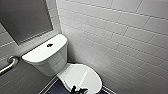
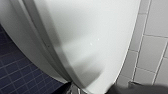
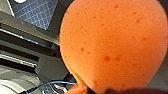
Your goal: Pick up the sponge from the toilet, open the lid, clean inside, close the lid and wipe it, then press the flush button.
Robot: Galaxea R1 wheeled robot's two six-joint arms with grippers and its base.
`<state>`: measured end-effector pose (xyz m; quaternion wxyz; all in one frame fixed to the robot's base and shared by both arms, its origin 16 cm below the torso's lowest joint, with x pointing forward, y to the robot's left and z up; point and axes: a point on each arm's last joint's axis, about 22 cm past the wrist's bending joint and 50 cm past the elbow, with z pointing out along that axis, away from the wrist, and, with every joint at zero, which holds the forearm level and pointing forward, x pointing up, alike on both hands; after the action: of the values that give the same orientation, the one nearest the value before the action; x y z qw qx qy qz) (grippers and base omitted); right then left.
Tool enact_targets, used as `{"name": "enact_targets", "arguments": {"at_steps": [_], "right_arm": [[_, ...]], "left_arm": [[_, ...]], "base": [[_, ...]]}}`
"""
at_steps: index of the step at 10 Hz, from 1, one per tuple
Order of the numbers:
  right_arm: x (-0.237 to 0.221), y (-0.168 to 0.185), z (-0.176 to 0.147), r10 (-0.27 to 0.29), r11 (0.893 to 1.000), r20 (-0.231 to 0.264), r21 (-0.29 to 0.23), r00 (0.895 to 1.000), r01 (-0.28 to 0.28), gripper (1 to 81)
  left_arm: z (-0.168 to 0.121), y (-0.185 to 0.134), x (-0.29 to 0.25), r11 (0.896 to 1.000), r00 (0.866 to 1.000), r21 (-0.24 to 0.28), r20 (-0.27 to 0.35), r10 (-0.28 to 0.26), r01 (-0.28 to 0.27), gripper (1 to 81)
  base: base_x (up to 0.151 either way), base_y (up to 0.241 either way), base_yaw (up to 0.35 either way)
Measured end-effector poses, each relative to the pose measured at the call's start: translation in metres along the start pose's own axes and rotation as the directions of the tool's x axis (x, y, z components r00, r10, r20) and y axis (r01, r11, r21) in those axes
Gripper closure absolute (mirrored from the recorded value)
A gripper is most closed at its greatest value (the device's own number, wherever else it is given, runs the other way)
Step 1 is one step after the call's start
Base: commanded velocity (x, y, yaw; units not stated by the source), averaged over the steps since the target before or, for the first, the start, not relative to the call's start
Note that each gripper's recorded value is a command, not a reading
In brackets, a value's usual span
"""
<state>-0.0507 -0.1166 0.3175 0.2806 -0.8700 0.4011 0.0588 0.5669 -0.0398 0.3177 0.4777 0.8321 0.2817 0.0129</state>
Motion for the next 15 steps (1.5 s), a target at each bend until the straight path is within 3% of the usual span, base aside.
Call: {"name": "enact_targets", "arguments": {"at_steps": [6, 7, 15], "right_arm": [[-0.0022, 0.0016, -0.0034, 0.004, 1.0, 0.004, -0.002, 1.0, -0.004, 81.1], [-0.0021, 0.0015, -0.0034, 0.004, 1.0, 0.004, -0.002, 1.0, -0.004, 81.1], [-0.0045, -0.0032, -0.0026, 0.008, 1.0, 0.008, 0.007, 1.0, -0.008, 81.1]], "left_arm": [[0.0034, -0.0061, 0.0053, 0.999, 1.0, 0.037, 0.014, 0.003, -0.004, 1.0], [0.0035, -0.0052, 0.0055, 0.999, 1.0, 0.038, 0.017, -0.016, 0.015, 1.0], [-0.0027, 0.0019, 0.0073, 1.0, 1.0, 0.021, 0.019, -0.019, 0.018, 1.0]], "base": [[0.0, 0.0, 0.0], [0.0, 0.0, 0.0], [0.0, 0.0, 0.0]]}}
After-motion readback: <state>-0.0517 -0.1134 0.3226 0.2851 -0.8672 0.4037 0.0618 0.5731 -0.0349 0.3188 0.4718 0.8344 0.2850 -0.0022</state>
